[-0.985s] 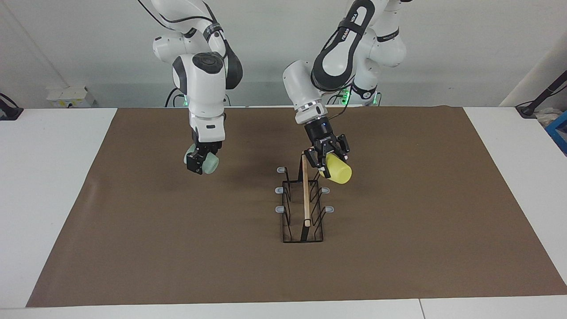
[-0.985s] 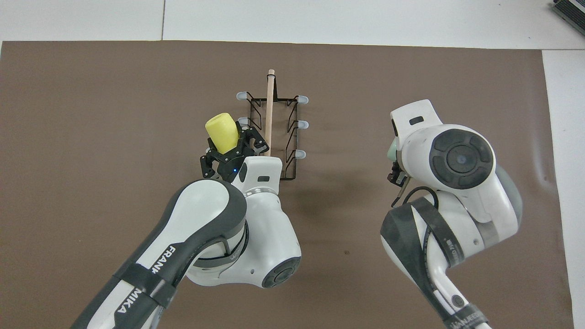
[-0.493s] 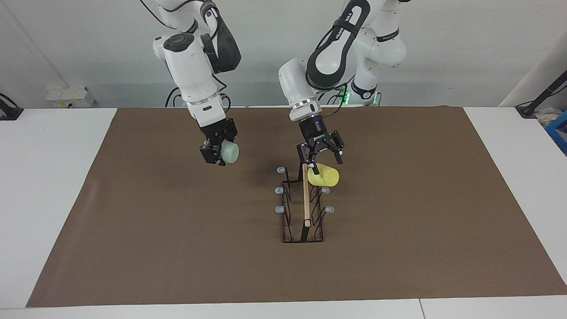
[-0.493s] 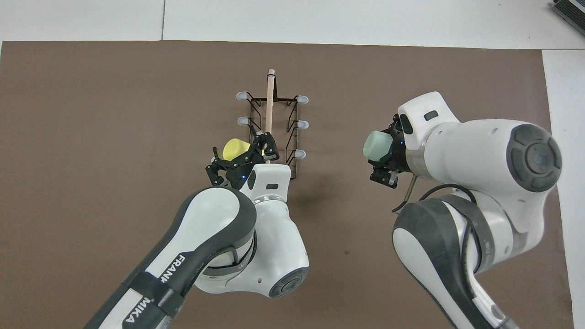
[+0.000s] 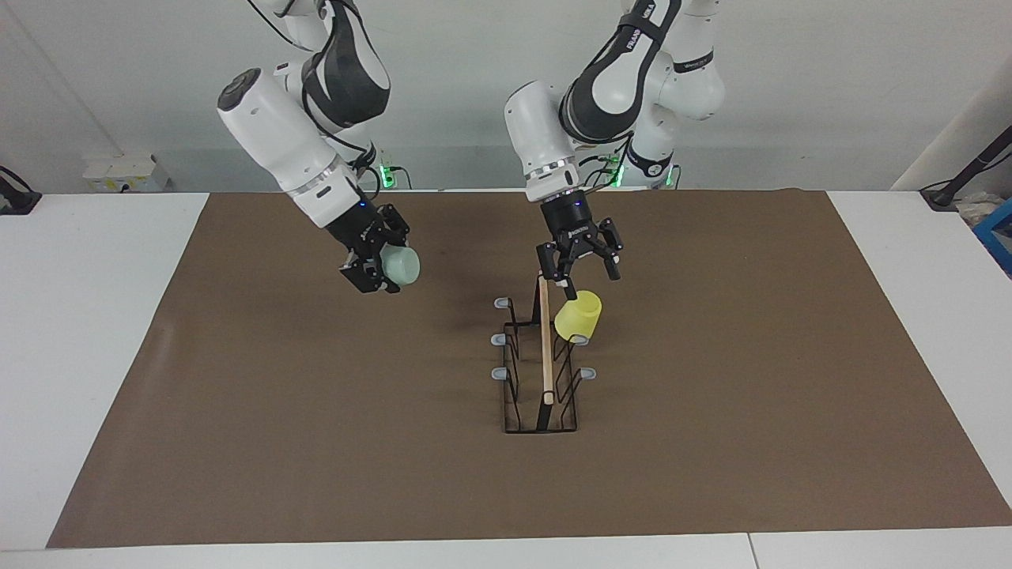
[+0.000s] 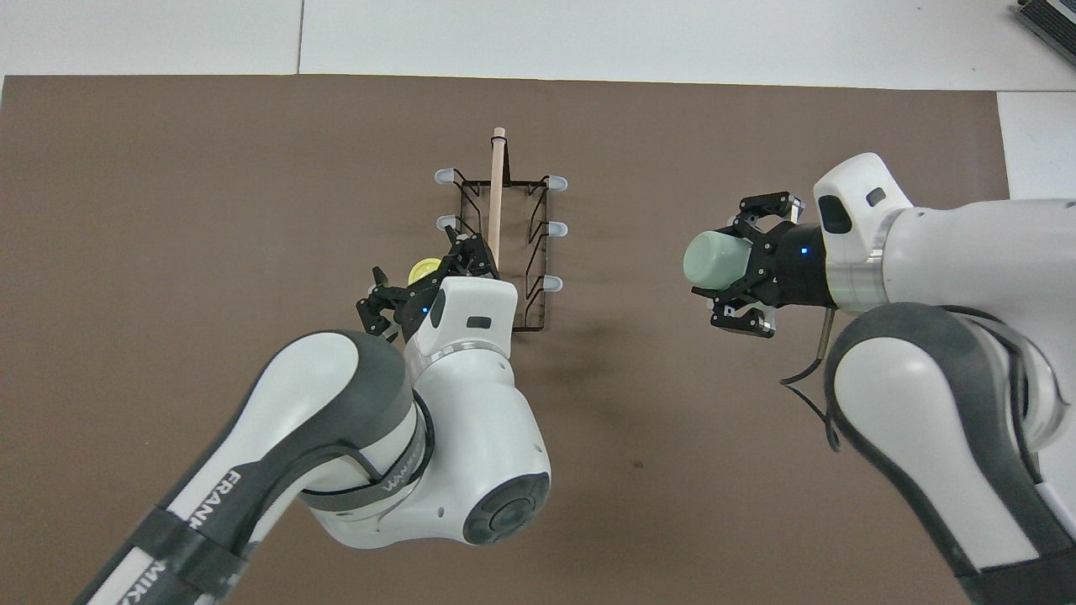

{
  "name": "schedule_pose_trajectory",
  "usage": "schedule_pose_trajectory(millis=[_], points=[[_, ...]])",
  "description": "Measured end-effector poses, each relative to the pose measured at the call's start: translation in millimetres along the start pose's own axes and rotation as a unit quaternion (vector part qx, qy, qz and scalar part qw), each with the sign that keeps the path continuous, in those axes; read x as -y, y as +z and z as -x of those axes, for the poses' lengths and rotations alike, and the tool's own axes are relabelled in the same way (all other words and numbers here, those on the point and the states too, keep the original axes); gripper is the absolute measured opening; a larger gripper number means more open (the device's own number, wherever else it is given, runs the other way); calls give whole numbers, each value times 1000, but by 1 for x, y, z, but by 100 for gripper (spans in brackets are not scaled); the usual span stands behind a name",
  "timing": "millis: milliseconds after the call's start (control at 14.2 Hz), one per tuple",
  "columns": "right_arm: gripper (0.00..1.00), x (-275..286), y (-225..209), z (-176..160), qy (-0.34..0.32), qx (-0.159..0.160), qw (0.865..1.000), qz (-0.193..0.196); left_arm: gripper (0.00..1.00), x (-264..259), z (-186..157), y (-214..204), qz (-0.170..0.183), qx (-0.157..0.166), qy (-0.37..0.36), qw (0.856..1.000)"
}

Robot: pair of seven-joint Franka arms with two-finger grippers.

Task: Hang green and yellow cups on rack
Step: 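Withdraw the left gripper while the right gripper carries the green cup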

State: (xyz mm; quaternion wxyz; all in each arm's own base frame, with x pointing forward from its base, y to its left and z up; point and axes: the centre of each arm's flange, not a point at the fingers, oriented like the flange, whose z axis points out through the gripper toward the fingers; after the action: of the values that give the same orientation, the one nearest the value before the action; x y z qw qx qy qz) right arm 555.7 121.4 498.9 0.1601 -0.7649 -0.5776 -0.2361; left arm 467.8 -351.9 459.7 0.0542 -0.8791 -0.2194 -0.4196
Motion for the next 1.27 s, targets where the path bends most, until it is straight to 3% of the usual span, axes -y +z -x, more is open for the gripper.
schedule_pose_trajectory(millis=[211, 493, 985, 1267], points=[[66, -7, -25, 29, -4, -76, 996, -36, 100, 20, -55, 17, -18, 52, 57, 997], [66, -10, -55, 55, -5, -167, 985, -43, 100, 62, -102, 57, -18, 126, 135, 983], [66, -5, -68, 91, -5, -264, 964, -39, 100, 151, -175, 97, 52, 227, 197, 952], [66, 4, -38, 100, 16, -367, 929, -34, 100, 208, -207, 108, 79, 280, 211, 933]])
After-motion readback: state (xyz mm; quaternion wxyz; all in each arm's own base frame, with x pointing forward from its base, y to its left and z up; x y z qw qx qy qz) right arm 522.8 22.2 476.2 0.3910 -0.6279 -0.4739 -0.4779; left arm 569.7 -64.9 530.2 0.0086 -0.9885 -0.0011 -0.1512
